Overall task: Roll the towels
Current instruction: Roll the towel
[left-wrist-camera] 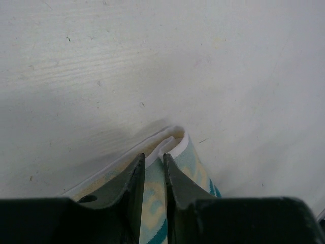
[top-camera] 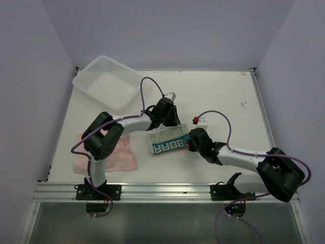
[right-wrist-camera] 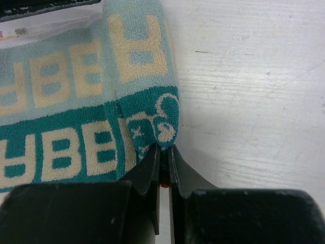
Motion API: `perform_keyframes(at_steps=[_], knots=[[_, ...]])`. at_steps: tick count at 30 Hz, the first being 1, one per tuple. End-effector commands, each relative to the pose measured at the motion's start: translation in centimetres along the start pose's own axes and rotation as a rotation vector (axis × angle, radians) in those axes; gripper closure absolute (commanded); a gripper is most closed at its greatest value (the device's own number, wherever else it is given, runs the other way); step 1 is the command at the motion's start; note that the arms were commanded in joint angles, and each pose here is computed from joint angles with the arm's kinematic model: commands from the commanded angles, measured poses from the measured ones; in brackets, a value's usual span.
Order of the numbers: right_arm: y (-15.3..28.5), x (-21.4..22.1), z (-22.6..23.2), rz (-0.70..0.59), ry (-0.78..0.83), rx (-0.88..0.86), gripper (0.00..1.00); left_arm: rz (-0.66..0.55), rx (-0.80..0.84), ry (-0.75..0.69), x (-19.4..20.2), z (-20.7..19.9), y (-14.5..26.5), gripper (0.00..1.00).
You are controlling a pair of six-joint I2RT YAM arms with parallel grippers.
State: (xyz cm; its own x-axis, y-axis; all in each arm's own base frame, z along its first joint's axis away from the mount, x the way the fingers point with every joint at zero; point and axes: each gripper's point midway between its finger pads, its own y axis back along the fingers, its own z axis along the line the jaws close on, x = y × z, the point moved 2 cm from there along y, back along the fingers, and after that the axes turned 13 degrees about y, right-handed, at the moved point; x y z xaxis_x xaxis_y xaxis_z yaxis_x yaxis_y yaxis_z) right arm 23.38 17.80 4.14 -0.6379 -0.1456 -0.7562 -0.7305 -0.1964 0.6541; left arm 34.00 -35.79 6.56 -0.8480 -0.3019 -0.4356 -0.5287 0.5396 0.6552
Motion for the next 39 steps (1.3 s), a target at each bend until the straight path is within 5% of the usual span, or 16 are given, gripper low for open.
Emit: perform_keyframes(at_steps=[1, 14, 39], knots=[[0.1, -0.4, -1.1, -0.006, 0.033, 0.083, 1.00, -0.073, 0.033, -0.016, -2.8, -1.8, 1.6, 0.76], [0.9, -0.9, -1.6, -0.044, 0.114, 0.176, 1.00, -0.105, 0.083, -0.012, -3.9, -3.3, 3.6, 0.75], [2.3, -1.6, 3.9, -0.075, 0.672, 0.486, 1.00, -0.106, 0.100, 0.007, -4.1, -2.8, 4.8, 0.75]])
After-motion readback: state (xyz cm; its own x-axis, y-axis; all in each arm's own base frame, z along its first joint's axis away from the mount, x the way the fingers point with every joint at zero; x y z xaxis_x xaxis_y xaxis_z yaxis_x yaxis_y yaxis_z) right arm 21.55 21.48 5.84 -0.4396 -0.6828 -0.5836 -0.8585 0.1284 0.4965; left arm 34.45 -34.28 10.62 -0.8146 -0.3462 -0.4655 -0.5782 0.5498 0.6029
